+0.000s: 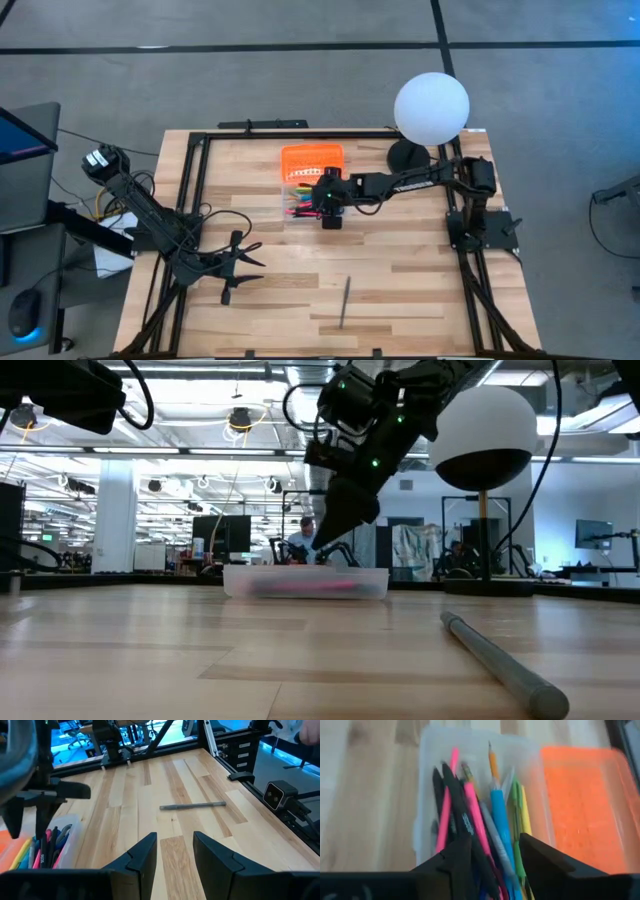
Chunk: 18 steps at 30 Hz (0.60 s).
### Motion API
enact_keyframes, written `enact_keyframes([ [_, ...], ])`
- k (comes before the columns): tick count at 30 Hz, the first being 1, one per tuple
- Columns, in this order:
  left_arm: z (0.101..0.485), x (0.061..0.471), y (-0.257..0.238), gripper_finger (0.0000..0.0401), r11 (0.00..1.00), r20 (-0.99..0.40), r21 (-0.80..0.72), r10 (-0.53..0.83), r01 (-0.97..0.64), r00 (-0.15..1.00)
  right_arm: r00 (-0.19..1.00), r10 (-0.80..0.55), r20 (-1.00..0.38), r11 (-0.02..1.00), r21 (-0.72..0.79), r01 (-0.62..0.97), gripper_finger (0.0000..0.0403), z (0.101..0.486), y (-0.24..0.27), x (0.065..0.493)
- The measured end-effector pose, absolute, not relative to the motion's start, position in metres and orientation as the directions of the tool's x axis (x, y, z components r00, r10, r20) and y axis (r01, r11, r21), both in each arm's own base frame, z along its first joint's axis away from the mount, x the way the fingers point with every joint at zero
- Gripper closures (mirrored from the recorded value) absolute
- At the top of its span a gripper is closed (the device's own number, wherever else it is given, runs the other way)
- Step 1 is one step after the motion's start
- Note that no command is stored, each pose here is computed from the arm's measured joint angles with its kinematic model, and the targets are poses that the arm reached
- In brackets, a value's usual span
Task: Pick & place school supplies into a supply box
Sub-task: Put the gray pen into the supply box
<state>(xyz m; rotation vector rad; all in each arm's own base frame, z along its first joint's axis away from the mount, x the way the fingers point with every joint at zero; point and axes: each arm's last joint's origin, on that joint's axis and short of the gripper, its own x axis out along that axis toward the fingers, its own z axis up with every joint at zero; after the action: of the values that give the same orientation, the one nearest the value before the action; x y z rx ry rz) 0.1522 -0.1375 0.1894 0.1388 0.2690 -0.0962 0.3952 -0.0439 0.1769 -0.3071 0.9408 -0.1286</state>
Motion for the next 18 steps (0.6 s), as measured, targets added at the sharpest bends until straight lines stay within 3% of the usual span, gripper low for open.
enact_keyframes([
  [10, 0.186, 0.151, -0.136, 0.0278, 0.986, -0.298, 0.129, -0.068, 0.110, 0.952, 0.560, -0.178, -0.809, 0.951, -0.287, -0.113, 0.0259, 0.190, -0.003, 0.385],
  [18, 0.185, 0.151, -0.136, 0.0278, 0.984, -0.311, 0.141, -0.063, 0.112, 0.948, 0.451, -0.127, -0.883, 0.971, -0.204, -0.125, 0.0275, 0.195, 0.039, 0.363],
])
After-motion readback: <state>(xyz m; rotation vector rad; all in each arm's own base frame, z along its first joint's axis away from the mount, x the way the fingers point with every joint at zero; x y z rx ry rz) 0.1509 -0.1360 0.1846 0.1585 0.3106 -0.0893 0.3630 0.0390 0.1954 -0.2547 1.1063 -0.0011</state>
